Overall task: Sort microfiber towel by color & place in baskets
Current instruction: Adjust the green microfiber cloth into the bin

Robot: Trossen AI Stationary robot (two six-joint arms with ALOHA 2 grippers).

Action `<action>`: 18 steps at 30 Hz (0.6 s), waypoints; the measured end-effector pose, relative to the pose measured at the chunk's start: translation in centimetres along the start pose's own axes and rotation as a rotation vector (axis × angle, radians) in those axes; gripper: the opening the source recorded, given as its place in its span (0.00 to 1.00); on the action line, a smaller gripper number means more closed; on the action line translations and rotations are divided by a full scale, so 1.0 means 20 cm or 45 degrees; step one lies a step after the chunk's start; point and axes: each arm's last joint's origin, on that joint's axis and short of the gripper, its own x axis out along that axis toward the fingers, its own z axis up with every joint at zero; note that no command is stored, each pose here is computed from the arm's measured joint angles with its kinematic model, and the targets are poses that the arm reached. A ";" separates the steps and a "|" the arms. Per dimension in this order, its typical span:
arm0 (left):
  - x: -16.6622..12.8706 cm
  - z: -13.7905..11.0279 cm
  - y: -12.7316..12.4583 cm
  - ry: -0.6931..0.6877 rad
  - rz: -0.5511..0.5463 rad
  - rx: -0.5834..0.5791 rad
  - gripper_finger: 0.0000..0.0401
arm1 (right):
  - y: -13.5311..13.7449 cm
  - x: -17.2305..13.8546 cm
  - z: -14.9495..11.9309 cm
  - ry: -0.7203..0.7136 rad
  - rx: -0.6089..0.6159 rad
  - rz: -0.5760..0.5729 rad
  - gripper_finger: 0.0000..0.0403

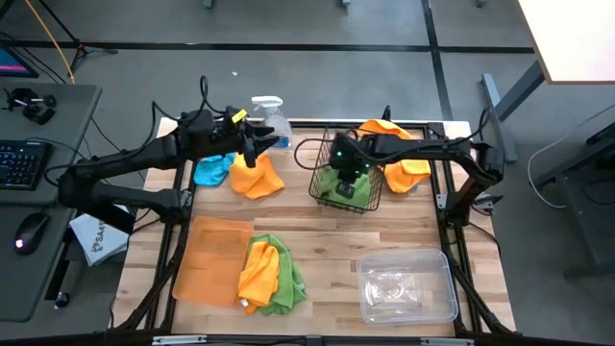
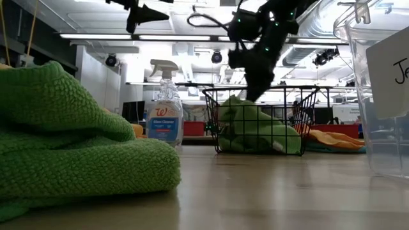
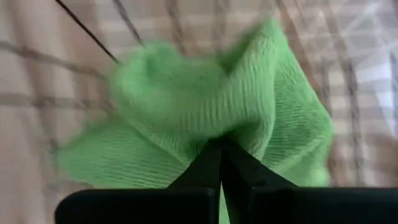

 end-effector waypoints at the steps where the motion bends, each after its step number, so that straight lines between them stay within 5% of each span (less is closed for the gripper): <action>1: 0.00 0.00 0.00 0.002 0.002 0.006 0.50 | -0.01 0.00 -0.02 0.046 0.001 -0.023 0.00; 18: 0.00 -0.01 0.01 0.020 0.045 0.046 0.50 | -0.10 0.24 -0.10 0.404 0.096 -0.059 0.00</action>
